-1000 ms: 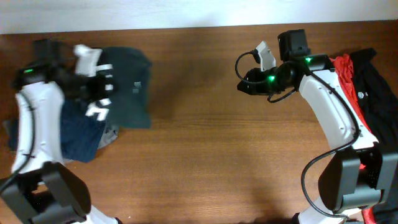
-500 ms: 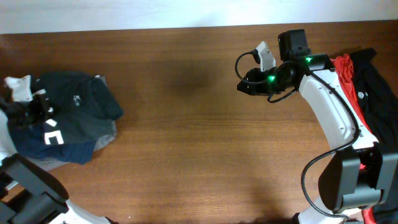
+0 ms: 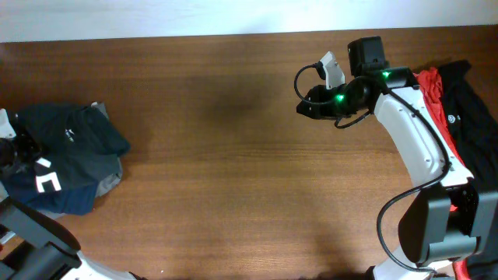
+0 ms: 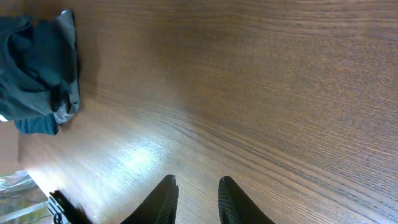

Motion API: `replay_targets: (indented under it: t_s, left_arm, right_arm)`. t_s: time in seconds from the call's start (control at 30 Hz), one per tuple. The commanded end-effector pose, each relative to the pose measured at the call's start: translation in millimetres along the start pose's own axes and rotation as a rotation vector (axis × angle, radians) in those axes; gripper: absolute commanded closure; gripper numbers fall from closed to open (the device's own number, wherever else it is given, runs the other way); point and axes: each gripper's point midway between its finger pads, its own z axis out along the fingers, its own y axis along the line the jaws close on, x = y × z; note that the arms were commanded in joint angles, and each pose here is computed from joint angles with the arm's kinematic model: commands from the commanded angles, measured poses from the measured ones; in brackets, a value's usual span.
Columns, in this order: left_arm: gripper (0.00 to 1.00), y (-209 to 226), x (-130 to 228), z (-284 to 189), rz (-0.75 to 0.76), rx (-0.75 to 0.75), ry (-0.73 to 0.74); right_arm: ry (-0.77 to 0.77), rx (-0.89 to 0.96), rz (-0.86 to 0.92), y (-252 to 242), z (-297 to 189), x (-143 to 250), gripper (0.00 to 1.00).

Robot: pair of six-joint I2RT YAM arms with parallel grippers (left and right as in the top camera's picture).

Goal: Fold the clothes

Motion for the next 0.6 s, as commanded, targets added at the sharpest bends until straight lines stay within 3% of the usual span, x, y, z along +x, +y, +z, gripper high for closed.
replay_targets:
  t_s: [0.0,0.1,0.3,0.43,0.57]
  left_arm:
    - [1.0,-32.2,-12.7,-4.0,-0.01,0.192,-0.043]
    - [1.0,-60.7,-23.5,-16.7,0.029,0.281,-0.068]
    - [1.0,-66.2,-36.4,-53.7,0.049,0.265,-0.111]
    - [1.0,-41.3,-36.3,-67.2,0.013,0.202,-0.123]
    - [1.0,9.7,-23.0,-63.6,-0.051,-0.012,-0.071]
  right_arm:
    - [-0.02,-0.016,-0.015,9.0,-6.4,-5.4,0.73]
    - [-0.02,-0.016,-0.015,9.0,-6.4,-5.4,0.73]
    - [-0.021,-0.016,-0.015,9.0,-6.4,-5.6,0.73]
    - [-0.022,-0.016,-0.016,9.0,-6.4,-5.9,0.72]
    - [-0.027,-0.016,-0.02,9.3,-6.8,-7.3,0.72]
